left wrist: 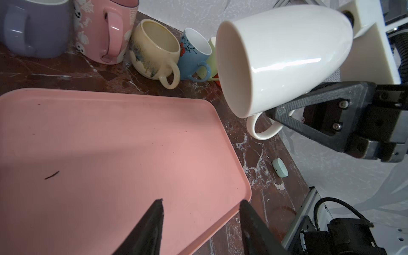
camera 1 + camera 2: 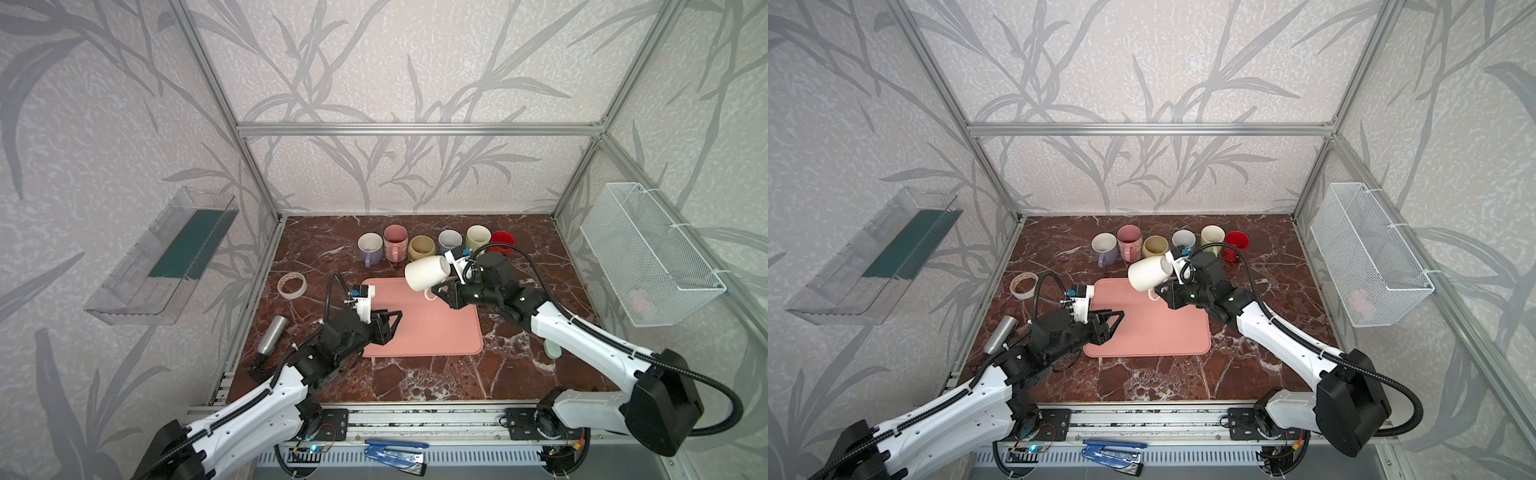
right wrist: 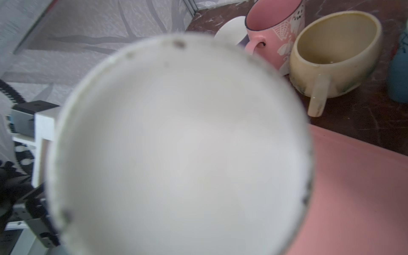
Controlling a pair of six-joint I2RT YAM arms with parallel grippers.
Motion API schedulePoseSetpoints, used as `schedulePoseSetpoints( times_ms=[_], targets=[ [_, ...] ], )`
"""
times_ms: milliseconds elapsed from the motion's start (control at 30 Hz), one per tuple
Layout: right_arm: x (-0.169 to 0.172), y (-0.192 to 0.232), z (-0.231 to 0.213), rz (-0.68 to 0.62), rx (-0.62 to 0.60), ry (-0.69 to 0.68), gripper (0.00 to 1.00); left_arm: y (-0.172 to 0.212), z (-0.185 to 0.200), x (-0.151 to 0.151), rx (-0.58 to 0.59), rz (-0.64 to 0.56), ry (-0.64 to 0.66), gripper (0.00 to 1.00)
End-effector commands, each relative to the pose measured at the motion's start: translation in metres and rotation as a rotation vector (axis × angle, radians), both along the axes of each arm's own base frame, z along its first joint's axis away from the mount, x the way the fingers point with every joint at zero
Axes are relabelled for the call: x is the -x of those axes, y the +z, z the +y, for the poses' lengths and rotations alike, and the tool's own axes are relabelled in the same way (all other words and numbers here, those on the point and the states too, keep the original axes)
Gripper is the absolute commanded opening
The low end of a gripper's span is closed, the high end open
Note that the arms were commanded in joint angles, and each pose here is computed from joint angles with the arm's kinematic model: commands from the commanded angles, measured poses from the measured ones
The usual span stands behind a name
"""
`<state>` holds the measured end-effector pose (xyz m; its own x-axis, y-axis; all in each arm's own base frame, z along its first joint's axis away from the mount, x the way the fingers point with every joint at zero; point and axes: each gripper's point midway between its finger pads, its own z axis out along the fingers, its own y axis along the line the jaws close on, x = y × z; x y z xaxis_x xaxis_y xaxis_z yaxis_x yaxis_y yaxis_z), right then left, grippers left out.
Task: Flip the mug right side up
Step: 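Lift and tip the white mug with the right gripper toward the left gripper, then grip the white mug's rim with the left gripper while the right gripper holds the base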
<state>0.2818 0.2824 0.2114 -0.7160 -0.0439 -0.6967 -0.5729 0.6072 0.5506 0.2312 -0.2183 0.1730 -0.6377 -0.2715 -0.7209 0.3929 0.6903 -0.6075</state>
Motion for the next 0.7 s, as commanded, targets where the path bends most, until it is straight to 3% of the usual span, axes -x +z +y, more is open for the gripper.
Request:
schedulePoseSetpoints(
  times_ms=[0,267,467,667],
  targets=[
    [0.010,0.061,0.014,-0.128,-0.210,0.098,0.00,0.033,-0.023,0.002,0.147,-0.077,-0.104,0.53],
    [0.028,0.081,0.016,-0.173,-0.313,0.175,0.00,0.052,-0.041,0.001,0.237,-0.125,-0.178,0.59],
    [0.040,0.091,0.016,-0.165,-0.383,0.247,0.00,0.070,-0.046,0.003,0.307,-0.163,-0.208,0.56],
    [0.049,0.099,0.019,-0.165,-0.439,0.313,0.00,0.081,-0.045,0.003,0.306,-0.196,-0.210,0.54]
  ],
)
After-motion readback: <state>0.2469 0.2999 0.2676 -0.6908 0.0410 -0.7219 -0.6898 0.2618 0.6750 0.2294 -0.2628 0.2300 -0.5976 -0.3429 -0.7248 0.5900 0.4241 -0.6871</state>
